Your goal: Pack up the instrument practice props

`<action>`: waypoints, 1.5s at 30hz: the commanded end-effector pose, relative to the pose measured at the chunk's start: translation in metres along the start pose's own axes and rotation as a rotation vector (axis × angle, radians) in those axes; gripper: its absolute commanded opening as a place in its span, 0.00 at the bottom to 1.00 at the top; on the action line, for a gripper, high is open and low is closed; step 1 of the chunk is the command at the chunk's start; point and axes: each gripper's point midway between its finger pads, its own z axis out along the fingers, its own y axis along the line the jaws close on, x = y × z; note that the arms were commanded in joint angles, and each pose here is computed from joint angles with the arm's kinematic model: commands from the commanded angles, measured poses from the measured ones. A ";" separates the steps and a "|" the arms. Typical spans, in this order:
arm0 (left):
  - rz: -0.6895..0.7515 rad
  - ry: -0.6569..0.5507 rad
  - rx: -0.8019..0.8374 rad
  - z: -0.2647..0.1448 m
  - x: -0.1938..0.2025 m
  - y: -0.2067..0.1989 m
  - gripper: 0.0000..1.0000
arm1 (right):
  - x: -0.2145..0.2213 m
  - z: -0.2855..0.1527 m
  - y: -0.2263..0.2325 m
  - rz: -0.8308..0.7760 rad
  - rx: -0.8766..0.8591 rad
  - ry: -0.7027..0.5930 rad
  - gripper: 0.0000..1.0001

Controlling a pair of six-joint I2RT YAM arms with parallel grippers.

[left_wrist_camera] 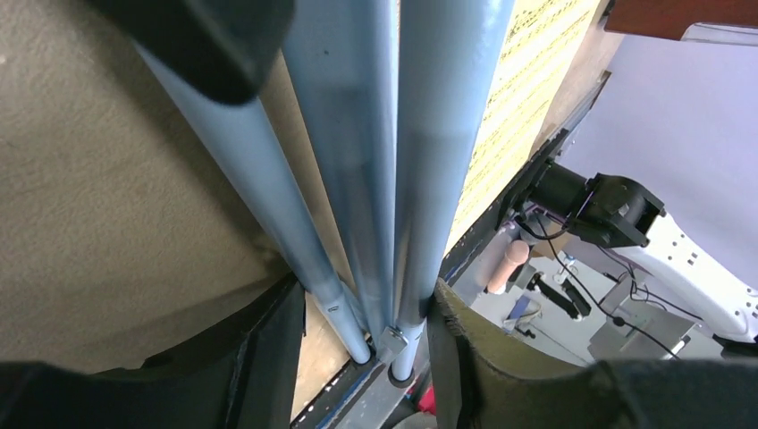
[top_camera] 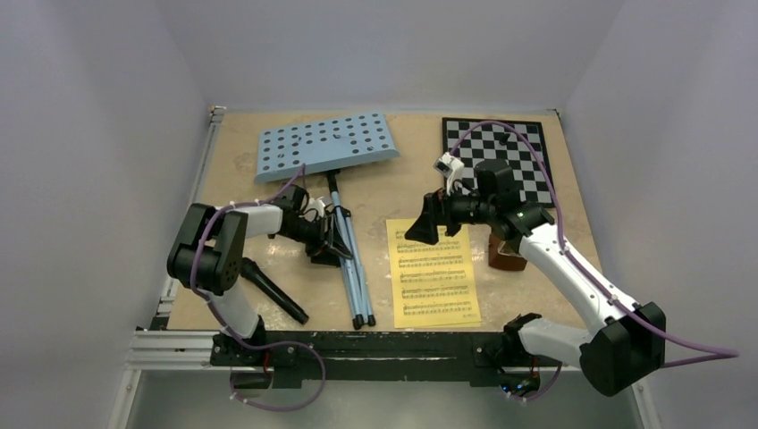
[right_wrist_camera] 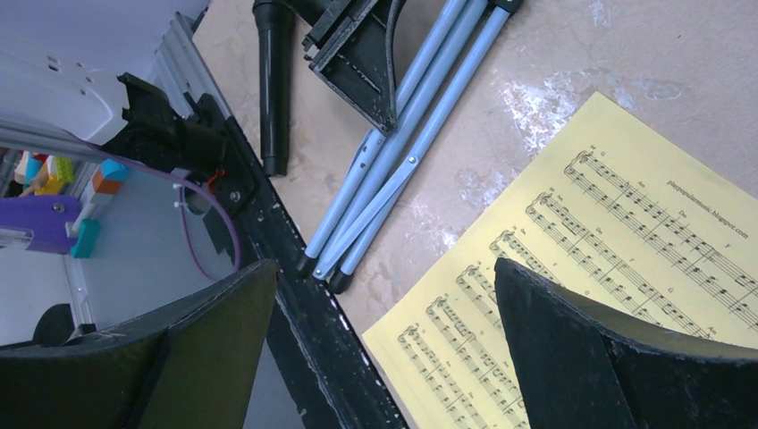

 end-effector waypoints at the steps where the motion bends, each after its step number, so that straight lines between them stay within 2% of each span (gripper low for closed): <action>1: -0.043 0.013 -0.290 0.006 0.002 0.060 0.40 | -0.011 0.002 0.004 -0.009 -0.018 -0.031 0.97; 3: -0.003 0.008 -0.303 0.004 -0.008 0.054 0.29 | -0.011 0.003 0.002 -0.008 -0.017 -0.029 0.97; 5: 0.095 -0.017 -0.264 -0.004 -0.024 0.032 0.03 | -0.011 0.006 0.000 -0.006 -0.014 -0.025 0.96; 6: 0.133 -0.030 -0.261 -0.011 -0.028 0.023 0.00 | -0.012 0.007 -0.001 -0.007 -0.014 -0.024 0.96; 8: 0.199 -0.057 -0.259 -0.029 -0.033 0.006 0.00 | -0.013 0.012 -0.002 -0.007 -0.016 -0.020 0.96; 10: 0.247 -0.031 -0.289 -0.042 -0.027 0.002 0.00 | -0.016 0.018 -0.004 -0.008 -0.018 -0.013 0.96; 15: 0.302 0.120 -0.471 -0.068 -0.001 0.032 0.00 | -0.031 0.030 0.003 -0.027 -0.041 -0.013 0.96; 20: 0.301 0.111 -0.483 -0.066 -0.001 0.039 0.00 | -0.036 0.046 0.011 -0.054 -0.061 -0.008 0.96; 24: 0.351 0.021 -0.363 -0.074 -0.013 0.000 0.27 | -0.033 0.067 0.029 -0.040 -0.106 0.019 0.96; 27: 0.402 -0.089 -0.286 -0.093 -0.012 -0.032 0.49 | -0.032 0.089 0.034 0.041 -0.091 0.038 0.99; 28: 0.417 -0.124 -0.264 -0.100 -0.011 -0.040 0.53 | -0.033 0.096 0.033 0.070 -0.074 0.041 0.99; 31: 0.378 -0.210 -0.271 -0.121 -0.011 -0.047 0.59 | -0.040 0.118 0.035 0.126 -0.058 0.052 0.99; 35: 0.140 -0.259 -0.272 -0.134 0.000 -0.022 0.61 | -0.044 0.151 0.043 0.236 -0.062 0.080 0.99; 39: -0.012 -0.205 -0.183 -0.113 0.022 -0.002 0.63 | -0.025 0.191 0.053 0.369 -0.057 0.163 0.99; 45: -0.037 -0.216 -0.088 -0.086 0.027 0.011 0.68 | 0.011 0.227 0.057 0.480 -0.002 0.252 0.99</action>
